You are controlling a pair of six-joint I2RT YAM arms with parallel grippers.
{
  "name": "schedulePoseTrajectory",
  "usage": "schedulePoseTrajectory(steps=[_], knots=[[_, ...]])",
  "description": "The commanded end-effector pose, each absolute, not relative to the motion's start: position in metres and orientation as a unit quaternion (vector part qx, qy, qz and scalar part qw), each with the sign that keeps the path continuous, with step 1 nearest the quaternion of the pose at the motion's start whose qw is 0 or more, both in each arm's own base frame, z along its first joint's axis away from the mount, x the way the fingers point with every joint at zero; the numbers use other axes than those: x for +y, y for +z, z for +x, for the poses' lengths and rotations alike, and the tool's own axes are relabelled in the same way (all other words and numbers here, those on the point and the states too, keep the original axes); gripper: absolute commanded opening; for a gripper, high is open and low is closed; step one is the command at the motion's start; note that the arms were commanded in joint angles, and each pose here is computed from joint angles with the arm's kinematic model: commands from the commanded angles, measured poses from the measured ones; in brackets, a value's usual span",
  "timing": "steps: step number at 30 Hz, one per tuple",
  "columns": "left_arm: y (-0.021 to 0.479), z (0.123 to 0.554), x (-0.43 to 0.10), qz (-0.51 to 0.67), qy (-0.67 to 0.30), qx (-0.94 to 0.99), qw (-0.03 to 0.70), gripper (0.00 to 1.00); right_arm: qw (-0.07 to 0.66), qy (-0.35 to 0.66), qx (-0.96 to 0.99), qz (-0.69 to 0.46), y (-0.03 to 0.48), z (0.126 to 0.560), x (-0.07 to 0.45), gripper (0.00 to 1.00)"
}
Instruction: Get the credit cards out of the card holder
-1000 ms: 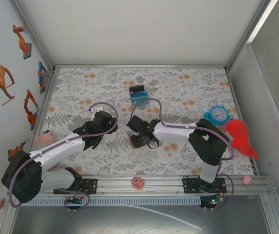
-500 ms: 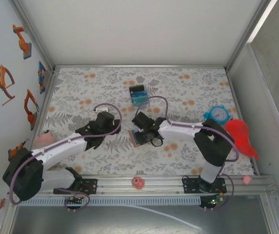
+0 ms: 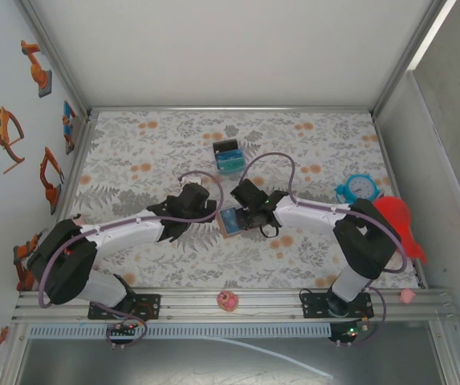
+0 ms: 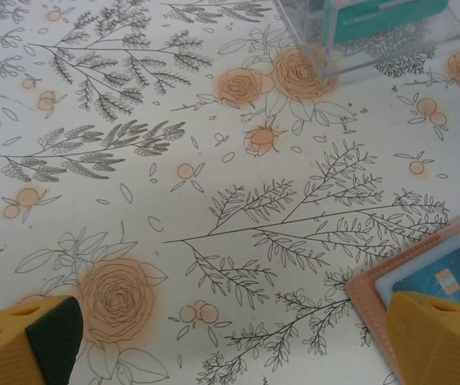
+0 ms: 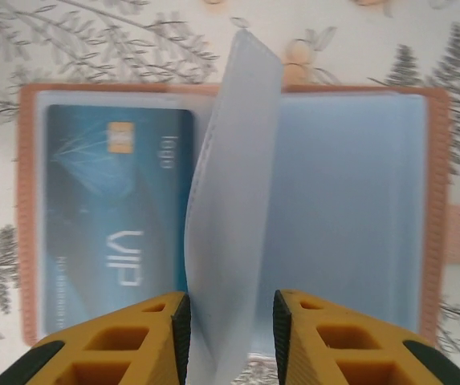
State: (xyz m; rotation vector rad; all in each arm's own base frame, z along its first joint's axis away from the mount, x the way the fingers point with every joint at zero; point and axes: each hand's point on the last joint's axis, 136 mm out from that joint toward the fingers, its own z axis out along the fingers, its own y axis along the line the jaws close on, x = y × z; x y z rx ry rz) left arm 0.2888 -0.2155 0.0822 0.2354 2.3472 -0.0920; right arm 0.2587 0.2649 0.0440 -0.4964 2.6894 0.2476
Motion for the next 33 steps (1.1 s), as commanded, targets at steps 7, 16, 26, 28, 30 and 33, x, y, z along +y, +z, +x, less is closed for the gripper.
schedulePoseTrajectory(steps=[7,16,26,28,30,33], knots=[[0.068,0.289,-0.254,0.136,-0.059,0.921,0.361,0.97,0.229,0.091,0.962,-0.115,0.053,0.277,0.238,0.33],[0.039,0.282,-0.255,0.149,-0.034,0.933,0.327,0.97,0.212,0.080,0.972,-0.066,0.038,0.282,0.210,0.30],[0.029,0.288,-0.237,0.148,0.021,0.931,0.333,0.97,0.190,0.086,0.977,-0.043,0.029,0.274,0.207,0.25],[0.030,0.291,-0.232,0.150,0.033,0.928,0.338,0.97,0.192,0.090,0.977,-0.038,0.033,0.274,0.207,0.24],[0.033,0.294,-0.230,0.155,0.039,0.925,0.345,0.97,0.195,0.090,0.976,-0.033,0.039,0.274,0.206,0.23],[0.040,0.298,-0.233,0.168,0.035,0.918,0.356,0.97,0.200,0.097,0.975,-0.028,0.051,0.274,0.206,0.22]])
